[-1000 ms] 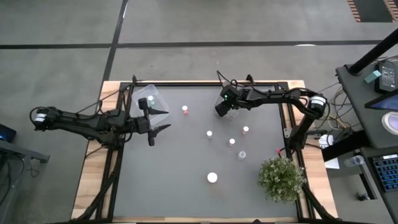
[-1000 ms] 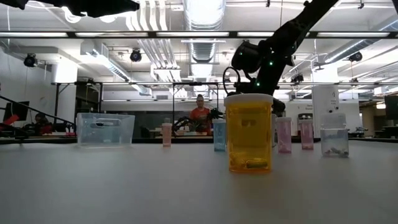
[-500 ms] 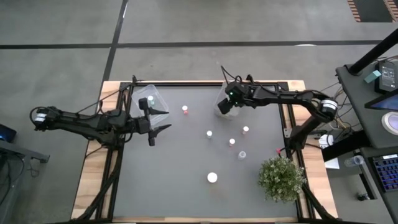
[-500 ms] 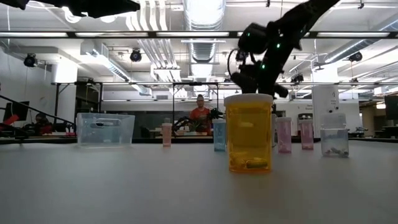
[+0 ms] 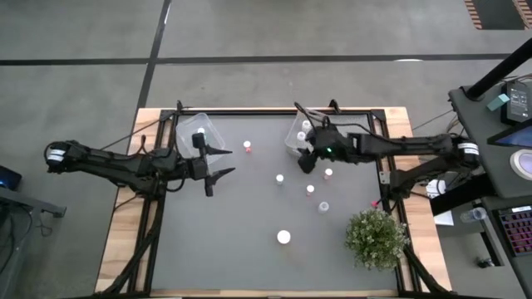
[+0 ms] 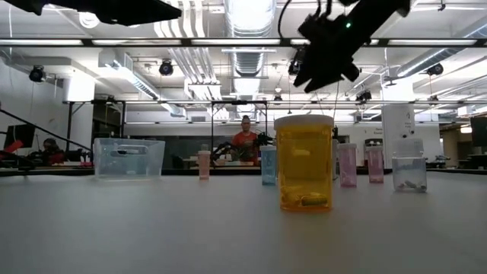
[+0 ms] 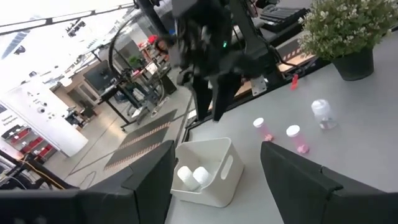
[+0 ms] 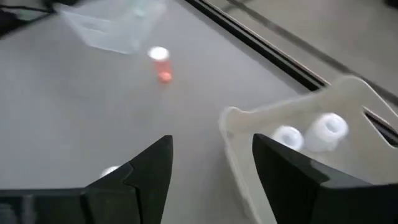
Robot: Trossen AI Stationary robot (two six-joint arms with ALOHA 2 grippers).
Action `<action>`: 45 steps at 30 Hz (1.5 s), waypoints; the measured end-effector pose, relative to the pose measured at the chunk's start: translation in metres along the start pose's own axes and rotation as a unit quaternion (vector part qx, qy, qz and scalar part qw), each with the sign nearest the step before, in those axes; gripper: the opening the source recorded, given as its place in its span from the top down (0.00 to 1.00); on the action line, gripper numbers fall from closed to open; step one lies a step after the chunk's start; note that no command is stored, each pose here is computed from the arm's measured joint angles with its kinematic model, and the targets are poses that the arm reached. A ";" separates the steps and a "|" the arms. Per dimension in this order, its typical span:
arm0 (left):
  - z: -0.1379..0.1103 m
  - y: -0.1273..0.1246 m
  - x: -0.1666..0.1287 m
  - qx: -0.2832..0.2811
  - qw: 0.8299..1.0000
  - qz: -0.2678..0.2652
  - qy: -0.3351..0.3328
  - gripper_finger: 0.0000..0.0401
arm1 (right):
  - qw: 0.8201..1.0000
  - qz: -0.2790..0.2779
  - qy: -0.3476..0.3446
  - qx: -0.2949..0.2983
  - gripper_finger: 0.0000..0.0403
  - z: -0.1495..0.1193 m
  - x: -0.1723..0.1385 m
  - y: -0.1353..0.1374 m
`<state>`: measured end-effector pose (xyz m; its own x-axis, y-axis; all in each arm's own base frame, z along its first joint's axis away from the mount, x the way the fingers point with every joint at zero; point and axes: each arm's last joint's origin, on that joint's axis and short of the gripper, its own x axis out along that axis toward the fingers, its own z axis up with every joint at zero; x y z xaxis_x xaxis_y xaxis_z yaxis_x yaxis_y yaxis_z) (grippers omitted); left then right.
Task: Pick and place medicine bottles into bin by pill shape (circle, oval)
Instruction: Put the red pill bottle into the transparent bin
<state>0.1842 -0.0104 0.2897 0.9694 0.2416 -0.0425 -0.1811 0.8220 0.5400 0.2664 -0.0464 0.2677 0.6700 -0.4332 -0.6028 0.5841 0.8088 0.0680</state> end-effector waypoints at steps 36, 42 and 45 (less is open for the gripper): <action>-0.084 0.057 0.132 -0.119 0.885 -0.124 0.432 0.44 | 0.970 0.092 -0.188 -0.124 0.47 -0.069 -0.031 -0.012; -0.113 0.068 0.156 -0.105 0.863 -0.136 0.476 0.44 | 0.969 0.092 -0.193 -0.126 0.47 -0.068 -0.035 -0.014; -0.124 0.071 0.163 -0.111 0.855 -0.134 0.488 0.44 | 0.970 0.091 -0.185 -0.128 0.47 -0.069 -0.036 -0.015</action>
<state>0.3093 0.1508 0.2170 0.3999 0.2555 -0.8803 -0.1053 0.9668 0.2328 0.2018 -0.0151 0.2333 0.8975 -0.3488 -0.2699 0.3395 0.9370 -0.0821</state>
